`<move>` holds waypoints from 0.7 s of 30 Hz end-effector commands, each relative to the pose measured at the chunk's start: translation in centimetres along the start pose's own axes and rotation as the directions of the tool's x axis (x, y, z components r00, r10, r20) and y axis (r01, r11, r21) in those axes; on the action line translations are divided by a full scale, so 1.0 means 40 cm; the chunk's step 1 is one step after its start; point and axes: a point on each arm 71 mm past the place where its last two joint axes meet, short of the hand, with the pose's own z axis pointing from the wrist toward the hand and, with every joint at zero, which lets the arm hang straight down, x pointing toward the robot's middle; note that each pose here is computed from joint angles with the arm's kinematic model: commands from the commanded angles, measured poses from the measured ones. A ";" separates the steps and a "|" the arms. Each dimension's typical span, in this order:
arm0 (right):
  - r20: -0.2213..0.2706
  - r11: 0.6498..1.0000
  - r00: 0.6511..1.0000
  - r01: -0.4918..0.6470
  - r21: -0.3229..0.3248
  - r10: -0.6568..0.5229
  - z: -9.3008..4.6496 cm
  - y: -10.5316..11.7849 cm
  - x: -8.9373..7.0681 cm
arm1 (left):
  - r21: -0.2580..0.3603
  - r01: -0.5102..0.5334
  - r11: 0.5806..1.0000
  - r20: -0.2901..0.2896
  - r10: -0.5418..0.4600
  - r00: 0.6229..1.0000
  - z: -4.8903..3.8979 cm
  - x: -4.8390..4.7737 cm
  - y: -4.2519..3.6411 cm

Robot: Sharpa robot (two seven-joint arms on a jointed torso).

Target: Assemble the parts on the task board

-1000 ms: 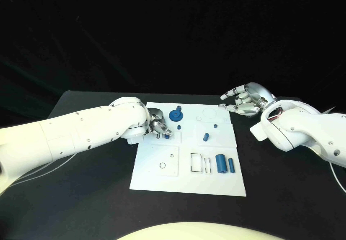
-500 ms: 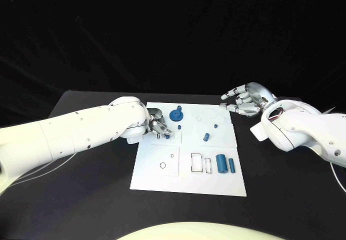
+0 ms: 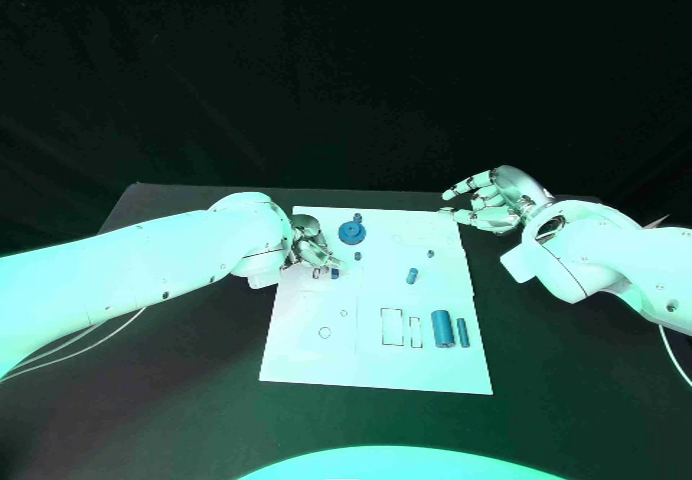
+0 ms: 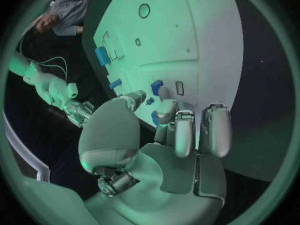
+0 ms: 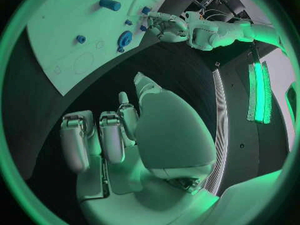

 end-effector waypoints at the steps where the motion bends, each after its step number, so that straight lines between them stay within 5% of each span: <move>1: 0.002 1.000 1.000 0.007 -0.015 -0.007 0.002 0.000 -0.001 | 0.027 0.075 0.997 0.006 -0.075 0.997 -0.012 -0.018 -0.003; 10: 0.011 1.000 1.000 0.009 -0.009 -0.009 0.007 -0.007 -0.008 | 0.043 0.150 0.988 0.030 -0.151 0.988 -0.045 -0.107 0.010; 21: 0.013 1.000 1.000 0.009 -0.007 -0.009 0.010 -0.009 -0.009 | -0.001 0.111 0.994 0.085 -0.110 0.990 -0.028 -0.168 0.035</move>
